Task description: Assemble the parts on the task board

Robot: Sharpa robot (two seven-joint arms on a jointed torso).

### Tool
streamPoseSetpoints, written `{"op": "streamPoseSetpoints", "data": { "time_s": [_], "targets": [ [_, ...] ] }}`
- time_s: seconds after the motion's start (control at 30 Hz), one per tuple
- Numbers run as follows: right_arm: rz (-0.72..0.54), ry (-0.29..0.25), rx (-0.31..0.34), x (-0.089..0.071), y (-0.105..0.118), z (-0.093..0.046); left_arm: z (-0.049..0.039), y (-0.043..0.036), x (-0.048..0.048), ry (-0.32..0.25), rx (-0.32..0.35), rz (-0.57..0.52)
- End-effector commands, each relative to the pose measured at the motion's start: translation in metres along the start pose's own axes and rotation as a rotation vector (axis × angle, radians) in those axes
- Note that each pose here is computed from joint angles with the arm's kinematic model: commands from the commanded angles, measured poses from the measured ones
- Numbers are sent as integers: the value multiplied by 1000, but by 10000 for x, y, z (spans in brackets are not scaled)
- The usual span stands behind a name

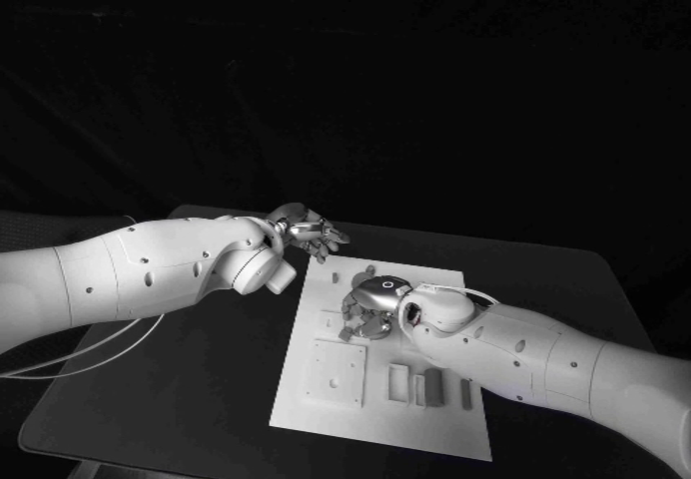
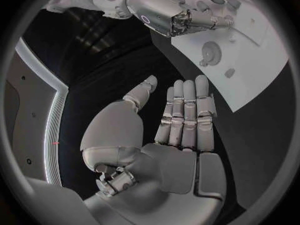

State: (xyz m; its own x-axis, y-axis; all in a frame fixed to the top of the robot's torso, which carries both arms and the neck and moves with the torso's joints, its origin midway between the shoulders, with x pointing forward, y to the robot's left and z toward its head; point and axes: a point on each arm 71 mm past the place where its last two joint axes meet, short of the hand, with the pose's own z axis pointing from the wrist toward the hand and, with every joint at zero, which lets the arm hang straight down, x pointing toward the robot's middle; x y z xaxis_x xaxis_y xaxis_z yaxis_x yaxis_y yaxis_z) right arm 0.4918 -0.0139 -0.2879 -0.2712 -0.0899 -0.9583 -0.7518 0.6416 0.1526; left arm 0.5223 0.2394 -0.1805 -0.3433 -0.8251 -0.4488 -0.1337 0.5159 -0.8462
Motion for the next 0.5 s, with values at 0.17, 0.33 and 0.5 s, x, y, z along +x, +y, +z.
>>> {"op": "streamPoseSetpoints", "data": {
  "time_s": [0.17, 0.33, 0.5],
  "targets": [
    [-2, 12, -15, 11, 27, 1, 1, -27, 2, 7, 24, 3],
    [-2, 16, -24, 17, 22, -12, -4, -23, -4, 7, 23, 3],
    [7, 22, -46, 21, 68, -10, -7, -17, -15, 5, 23, 3]
  ]
}}
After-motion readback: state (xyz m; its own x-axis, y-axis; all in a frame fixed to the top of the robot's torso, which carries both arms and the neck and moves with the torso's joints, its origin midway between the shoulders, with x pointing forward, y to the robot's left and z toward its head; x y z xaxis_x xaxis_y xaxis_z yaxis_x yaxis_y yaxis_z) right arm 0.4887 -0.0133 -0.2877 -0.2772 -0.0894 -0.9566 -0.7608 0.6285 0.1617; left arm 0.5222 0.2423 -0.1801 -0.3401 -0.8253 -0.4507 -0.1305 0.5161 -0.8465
